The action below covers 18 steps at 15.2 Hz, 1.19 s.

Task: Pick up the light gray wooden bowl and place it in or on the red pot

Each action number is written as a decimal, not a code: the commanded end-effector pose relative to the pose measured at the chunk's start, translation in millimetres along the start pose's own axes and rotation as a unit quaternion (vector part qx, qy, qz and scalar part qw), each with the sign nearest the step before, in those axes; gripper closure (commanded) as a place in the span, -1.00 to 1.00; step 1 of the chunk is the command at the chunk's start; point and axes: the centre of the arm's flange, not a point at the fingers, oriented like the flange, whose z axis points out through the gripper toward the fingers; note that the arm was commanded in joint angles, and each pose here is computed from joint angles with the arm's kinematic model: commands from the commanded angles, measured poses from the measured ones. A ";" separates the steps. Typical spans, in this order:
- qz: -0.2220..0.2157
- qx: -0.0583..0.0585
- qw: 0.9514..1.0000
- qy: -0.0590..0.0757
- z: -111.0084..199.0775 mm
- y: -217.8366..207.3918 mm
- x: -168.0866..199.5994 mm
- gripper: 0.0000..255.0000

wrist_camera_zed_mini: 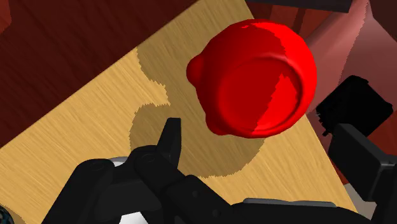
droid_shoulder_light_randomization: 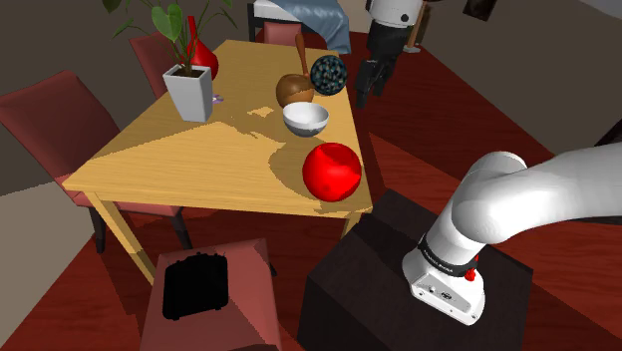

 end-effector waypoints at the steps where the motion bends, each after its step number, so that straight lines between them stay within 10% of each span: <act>1: 0.000 0.000 1.000 0.000 0.0 0.0 0.0 -1.00; 18: -0.032 -0.036 0.999 -0.003 119.8 56.0 178.3 -1.00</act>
